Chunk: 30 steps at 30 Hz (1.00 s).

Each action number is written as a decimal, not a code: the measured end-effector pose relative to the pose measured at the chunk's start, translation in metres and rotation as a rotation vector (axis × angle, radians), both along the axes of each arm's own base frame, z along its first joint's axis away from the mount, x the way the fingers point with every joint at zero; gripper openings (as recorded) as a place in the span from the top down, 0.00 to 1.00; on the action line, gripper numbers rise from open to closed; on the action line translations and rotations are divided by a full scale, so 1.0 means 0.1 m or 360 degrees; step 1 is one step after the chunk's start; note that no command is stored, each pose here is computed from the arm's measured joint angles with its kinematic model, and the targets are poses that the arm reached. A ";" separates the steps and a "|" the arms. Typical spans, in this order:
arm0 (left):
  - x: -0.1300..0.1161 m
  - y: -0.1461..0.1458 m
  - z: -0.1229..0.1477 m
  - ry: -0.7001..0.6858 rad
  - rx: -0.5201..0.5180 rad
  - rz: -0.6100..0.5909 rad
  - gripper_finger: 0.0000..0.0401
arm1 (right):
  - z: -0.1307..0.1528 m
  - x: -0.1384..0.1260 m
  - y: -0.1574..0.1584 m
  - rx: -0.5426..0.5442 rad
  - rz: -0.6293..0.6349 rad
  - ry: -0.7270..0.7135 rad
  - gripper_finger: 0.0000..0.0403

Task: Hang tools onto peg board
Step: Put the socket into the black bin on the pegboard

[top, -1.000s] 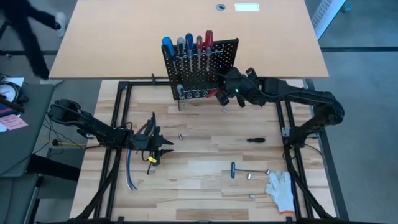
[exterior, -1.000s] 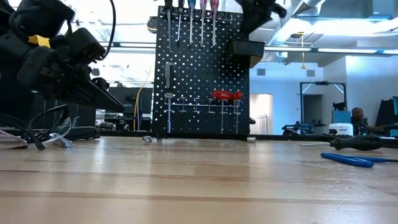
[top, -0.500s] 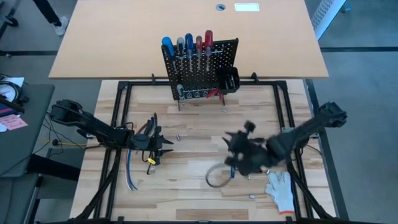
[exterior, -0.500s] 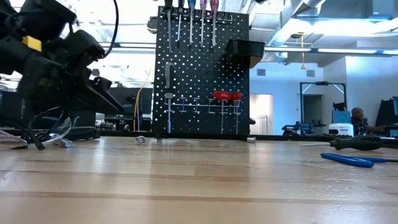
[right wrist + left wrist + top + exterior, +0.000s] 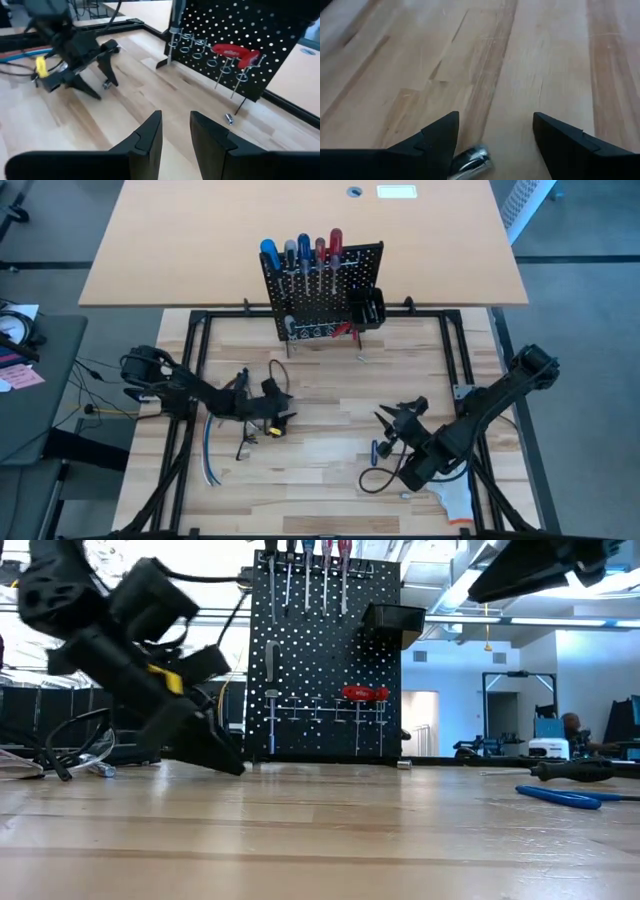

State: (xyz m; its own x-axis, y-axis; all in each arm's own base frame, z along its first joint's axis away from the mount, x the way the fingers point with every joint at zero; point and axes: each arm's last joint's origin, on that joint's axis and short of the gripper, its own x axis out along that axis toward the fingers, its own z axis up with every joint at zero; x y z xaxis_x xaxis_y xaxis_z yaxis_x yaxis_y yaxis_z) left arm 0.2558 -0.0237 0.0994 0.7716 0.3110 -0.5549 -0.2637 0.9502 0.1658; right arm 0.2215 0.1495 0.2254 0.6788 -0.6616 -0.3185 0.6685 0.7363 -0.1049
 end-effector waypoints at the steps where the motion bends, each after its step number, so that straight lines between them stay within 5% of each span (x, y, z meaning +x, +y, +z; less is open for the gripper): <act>1: 0.05 -0.01 0.02 0.0039 -0.0002 0.0025 0.37 | 0.00 0.01 -0.01 -0.0001 -0.0008 -0.0001 0.73; 6: 0.19 -0.11 0.18 0.0220 0.0076 0.0163 0.37 | 0.01 0.04 -0.02 -0.0032 -0.0001 0.0009 0.73; 13: -0.06 -0.14 0.21 0.0246 0.0131 0.0463 0.37 | -0.06 0.10 0.03 -0.0056 0.0014 0.0024 0.73; 22: -0.17 0.02 0.09 -0.0101 -0.0021 0.0458 0.37 | -0.32 0.23 0.07 -0.0124 -0.0019 0.0093 0.73; 30: -0.14 0.17 0.04 -0.0179 -0.0115 0.0395 0.37 | -0.33 0.27 0.02 -0.0121 -0.0051 0.0093 0.73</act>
State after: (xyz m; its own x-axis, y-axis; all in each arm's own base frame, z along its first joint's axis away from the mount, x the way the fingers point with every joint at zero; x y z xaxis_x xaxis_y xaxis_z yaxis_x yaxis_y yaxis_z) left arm 0.2416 -0.0066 0.1031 0.7348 0.4612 -0.4974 -0.5031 0.8624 0.0565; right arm 0.2486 0.1517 0.1925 0.6386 -0.7067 -0.3048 0.6828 0.7029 -0.1992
